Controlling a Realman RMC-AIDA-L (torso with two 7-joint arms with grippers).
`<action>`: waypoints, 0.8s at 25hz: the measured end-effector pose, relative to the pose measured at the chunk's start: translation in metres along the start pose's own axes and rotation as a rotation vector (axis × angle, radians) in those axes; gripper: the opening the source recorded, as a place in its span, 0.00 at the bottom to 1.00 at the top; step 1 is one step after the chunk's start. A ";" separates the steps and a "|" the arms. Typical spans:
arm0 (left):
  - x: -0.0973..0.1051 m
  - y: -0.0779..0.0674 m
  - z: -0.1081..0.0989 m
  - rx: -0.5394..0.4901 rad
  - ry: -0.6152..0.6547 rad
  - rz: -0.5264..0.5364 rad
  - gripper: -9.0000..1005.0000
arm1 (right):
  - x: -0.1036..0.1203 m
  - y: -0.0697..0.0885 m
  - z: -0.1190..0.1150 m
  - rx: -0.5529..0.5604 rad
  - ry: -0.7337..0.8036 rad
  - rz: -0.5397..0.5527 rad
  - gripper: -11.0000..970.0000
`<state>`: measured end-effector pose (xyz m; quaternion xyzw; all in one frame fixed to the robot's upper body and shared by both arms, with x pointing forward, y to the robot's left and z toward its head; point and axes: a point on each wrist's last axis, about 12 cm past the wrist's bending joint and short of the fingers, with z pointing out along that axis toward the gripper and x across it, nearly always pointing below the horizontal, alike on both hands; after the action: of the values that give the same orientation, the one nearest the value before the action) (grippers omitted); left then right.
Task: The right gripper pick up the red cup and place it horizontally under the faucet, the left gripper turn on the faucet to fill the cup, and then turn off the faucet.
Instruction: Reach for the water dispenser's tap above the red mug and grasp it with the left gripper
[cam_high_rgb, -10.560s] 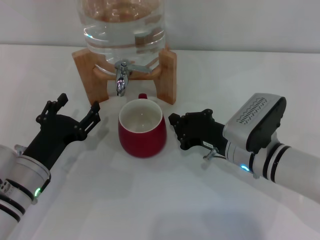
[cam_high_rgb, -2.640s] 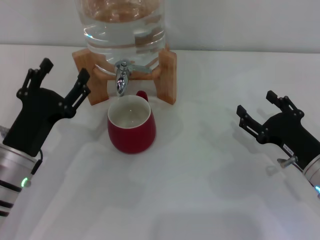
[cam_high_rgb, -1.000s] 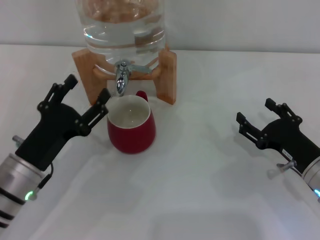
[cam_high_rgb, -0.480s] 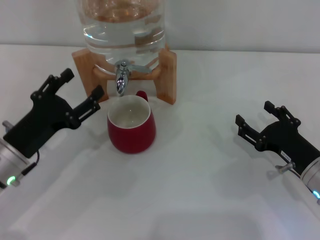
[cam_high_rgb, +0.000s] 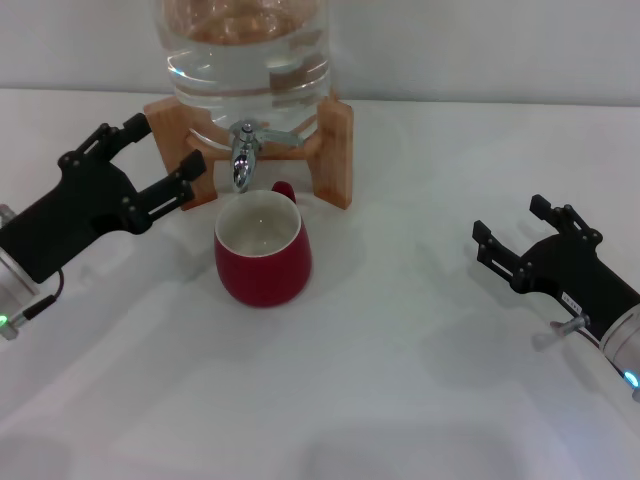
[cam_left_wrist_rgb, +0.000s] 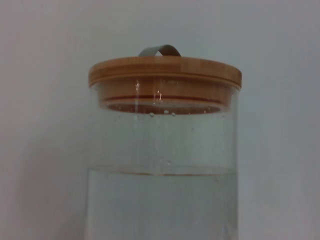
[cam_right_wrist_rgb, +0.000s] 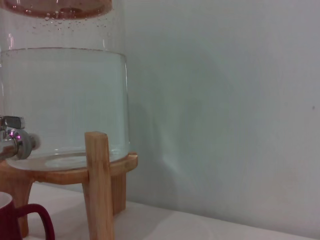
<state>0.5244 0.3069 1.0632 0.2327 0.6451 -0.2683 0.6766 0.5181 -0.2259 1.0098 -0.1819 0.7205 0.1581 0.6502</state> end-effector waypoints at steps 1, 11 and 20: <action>-0.001 0.001 -0.001 0.001 0.000 -0.001 0.88 | 0.000 0.000 0.000 0.000 0.000 0.000 0.86; -0.018 0.012 -0.013 0.047 0.032 -0.069 0.88 | -0.002 0.000 0.006 -0.007 0.013 -0.006 0.86; -0.044 0.024 -0.019 0.119 0.124 -0.120 0.88 | -0.003 0.002 0.009 -0.015 0.009 -0.009 0.86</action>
<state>0.5249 0.3404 1.1055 0.2496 0.6813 -0.3315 0.6030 0.5254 -0.2203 1.0123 -0.1909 0.7214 0.1599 0.6462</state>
